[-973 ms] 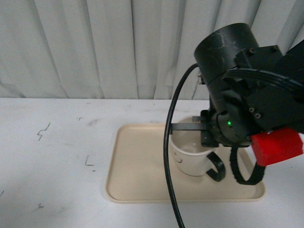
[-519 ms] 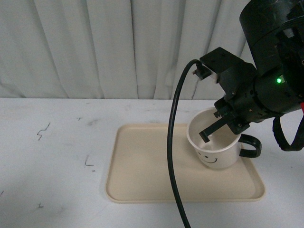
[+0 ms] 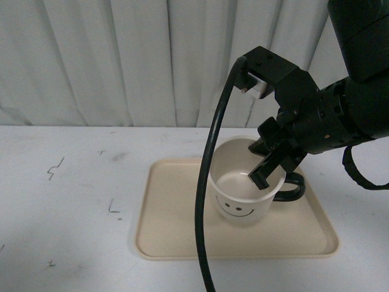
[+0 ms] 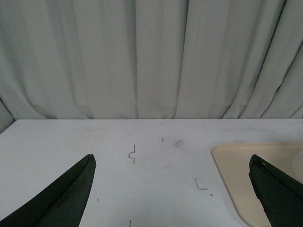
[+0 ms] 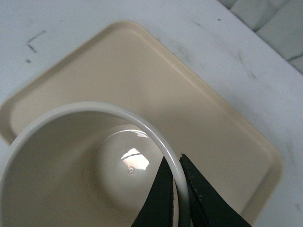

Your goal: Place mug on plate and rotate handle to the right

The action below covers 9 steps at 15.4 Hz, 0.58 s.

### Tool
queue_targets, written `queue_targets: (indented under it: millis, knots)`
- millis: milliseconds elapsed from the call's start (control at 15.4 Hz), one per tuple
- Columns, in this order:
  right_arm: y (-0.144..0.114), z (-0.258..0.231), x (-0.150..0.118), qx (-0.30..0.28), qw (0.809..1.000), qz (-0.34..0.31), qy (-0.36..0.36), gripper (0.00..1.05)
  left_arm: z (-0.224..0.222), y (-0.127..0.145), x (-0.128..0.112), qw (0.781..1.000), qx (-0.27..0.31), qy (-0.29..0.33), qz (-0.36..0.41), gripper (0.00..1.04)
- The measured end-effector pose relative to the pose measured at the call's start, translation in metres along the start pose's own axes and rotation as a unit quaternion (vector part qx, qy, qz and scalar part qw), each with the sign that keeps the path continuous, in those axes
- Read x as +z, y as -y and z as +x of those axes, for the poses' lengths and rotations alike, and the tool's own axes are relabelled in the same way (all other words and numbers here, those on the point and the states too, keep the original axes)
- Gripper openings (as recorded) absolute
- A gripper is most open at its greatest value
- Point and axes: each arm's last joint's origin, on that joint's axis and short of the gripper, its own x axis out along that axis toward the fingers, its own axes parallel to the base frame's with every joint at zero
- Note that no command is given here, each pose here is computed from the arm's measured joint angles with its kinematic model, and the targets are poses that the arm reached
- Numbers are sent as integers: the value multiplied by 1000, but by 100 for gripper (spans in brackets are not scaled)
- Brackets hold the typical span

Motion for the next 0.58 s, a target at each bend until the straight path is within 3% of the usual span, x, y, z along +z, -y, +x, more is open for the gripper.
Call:
queue_targets:
  millis: [259, 389, 584]
  knots:
    - [1, -3, -14, 54, 998, 1, -11, 4, 0, 0, 0, 1000, 0, 0, 0, 98]
    - [53, -20, -62, 73, 997, 24, -22, 4, 0, 0, 0, 1000, 0, 0, 0, 98]
    - [69, -15, -78, 77, 997, 19, -20, 4, 0, 0, 0, 1000, 0, 0, 0, 98]
